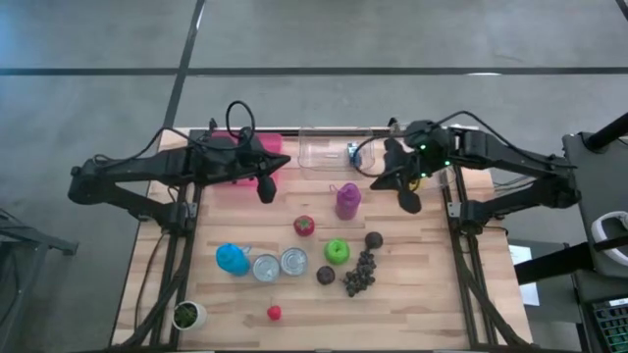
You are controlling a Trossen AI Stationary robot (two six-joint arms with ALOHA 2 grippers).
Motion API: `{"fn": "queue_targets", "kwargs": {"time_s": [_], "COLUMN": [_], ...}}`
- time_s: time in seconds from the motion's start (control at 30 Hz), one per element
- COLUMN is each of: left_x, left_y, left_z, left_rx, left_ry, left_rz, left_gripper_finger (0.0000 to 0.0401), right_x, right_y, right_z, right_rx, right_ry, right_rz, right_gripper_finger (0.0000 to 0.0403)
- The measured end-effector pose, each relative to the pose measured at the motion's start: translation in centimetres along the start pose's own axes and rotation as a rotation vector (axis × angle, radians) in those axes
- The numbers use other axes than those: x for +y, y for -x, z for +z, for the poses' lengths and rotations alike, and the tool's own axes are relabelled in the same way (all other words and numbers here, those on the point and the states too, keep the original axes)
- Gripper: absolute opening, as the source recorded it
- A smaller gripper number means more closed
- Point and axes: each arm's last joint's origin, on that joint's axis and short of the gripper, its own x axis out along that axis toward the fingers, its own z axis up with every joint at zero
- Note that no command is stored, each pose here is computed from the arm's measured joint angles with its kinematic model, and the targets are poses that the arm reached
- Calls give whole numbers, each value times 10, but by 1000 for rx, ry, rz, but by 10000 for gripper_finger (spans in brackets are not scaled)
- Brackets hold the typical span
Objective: Pick & Place Food Item
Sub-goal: Put the purple water bottle into the right transparent bin
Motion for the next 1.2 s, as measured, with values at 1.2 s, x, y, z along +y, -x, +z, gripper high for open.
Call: {"fn": "queue_targets", "kwargs": {"time_s": [1.2], "left_x": [2], "left_y": [6], "left_z": [-1], "left_rx": [13], "left_ry": [-7], "left_rz": [-8], "left_gripper_finger": [6], "right_x": [-29], "right_y": [-78], "right_z": [18], "right_rx": [246], "right_ry": [109], "right_rz": [-47], "right_gripper_finger": [162]}}
